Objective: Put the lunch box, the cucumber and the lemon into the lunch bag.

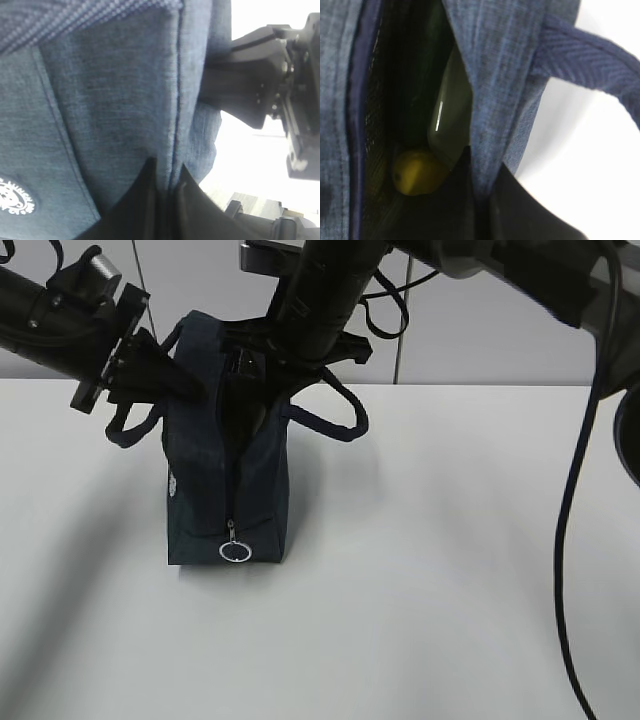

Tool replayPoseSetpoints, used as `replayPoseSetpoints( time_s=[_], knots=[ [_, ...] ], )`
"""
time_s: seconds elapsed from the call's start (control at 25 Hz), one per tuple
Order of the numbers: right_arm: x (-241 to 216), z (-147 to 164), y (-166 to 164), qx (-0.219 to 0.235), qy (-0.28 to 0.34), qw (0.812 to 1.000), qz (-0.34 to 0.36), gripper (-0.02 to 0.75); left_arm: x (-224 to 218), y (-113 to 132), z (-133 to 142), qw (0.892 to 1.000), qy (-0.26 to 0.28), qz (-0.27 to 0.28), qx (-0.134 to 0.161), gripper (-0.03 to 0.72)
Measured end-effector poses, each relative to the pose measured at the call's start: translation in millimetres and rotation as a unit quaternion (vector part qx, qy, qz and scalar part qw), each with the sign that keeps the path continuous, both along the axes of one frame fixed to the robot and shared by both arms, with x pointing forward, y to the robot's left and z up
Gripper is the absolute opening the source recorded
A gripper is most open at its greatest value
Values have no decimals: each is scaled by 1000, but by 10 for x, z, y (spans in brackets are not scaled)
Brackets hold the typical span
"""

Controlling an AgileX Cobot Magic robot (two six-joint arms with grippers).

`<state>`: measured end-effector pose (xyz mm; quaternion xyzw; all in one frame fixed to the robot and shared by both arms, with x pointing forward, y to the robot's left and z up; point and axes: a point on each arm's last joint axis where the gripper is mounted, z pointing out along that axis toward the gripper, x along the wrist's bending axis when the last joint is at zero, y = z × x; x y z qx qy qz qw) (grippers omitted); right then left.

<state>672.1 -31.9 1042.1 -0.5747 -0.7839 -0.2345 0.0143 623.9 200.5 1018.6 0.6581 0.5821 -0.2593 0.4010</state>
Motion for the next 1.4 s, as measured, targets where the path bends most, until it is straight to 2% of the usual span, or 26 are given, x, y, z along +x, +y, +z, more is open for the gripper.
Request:
replayPoseSetpoints(
  time_s=[0.28, 0.64, 0.84, 1.04, 1.4],
  knots=[
    [52, 99, -190, -25, -20, 999, -22, 1, 42, -65, 4, 1000, 2, 17, -12, 5],
    [28, -7, -453, -62, 7, 997, -43, 1, 81, -304, -165, 999, 27, 18, -37, 5],
    [9, 106, -524, -68, -7, 996, -48, 1, 62, -442, -185, 998, 33, 10, -48, 5],
    [6, 226, -612, -77, -25, 995, -56, 1, 71, -476, -199, 998, 32, 15, -50, 6],
    [-4, -12, -670, -106, 2, 993, -57, 1, 94, -485, -220, 998, 31, 25, -51, 8]
  ],
)
